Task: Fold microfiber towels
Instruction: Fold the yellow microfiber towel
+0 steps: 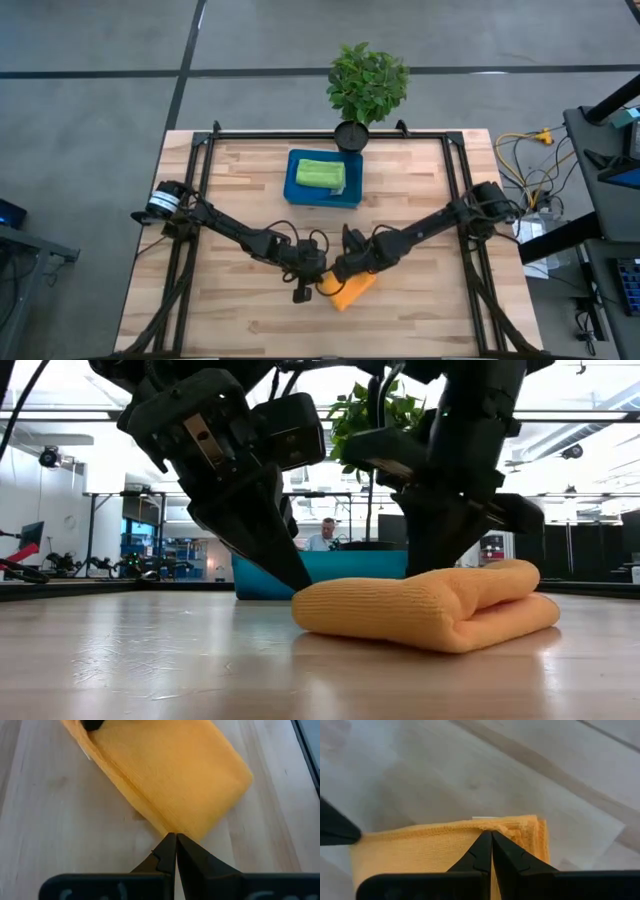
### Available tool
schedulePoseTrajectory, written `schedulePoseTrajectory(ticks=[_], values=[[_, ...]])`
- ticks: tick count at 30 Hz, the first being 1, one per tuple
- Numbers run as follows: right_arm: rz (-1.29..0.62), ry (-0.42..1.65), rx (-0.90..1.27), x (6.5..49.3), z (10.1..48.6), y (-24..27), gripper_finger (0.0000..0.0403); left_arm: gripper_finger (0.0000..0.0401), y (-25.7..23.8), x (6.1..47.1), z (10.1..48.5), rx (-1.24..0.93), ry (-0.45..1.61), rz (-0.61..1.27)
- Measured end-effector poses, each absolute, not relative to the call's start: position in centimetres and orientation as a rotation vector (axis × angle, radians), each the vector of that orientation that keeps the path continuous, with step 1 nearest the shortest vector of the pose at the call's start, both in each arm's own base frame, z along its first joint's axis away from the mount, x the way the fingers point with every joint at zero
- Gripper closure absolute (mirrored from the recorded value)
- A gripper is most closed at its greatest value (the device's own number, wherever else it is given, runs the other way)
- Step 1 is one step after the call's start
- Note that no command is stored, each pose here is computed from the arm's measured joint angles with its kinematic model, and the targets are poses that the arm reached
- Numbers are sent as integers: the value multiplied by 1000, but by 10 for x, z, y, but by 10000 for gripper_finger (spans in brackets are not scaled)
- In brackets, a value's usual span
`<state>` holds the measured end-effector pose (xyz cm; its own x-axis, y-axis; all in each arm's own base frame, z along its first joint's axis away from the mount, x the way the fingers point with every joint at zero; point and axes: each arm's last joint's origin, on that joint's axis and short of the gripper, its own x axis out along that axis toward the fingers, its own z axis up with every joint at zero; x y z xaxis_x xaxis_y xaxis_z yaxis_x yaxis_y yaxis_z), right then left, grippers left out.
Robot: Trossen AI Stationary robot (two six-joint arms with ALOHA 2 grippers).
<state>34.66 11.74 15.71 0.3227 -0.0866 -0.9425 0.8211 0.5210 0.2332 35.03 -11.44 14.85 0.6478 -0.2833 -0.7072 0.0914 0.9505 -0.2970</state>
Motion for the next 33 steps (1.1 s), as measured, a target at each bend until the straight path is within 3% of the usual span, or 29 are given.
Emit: schedulePoseTrajectory(ticks=[9, 19, 26, 33], values=[[-747, 936, 744, 340, 181, 113, 394, 401, -114, 350, 149, -245, 841, -215], [-629, 972, 830, 309, 185, 174, 394, 401, -112, 350, 148, -211, 830, -135], [-730, 959, 1020, 277, 162, 203, 395, 401, -109, 352, 145, -178, 804, -63], [-837, 953, 1060, 267, 130, 178, 395, 401, -117, 360, 121, -231, 848, -174]])
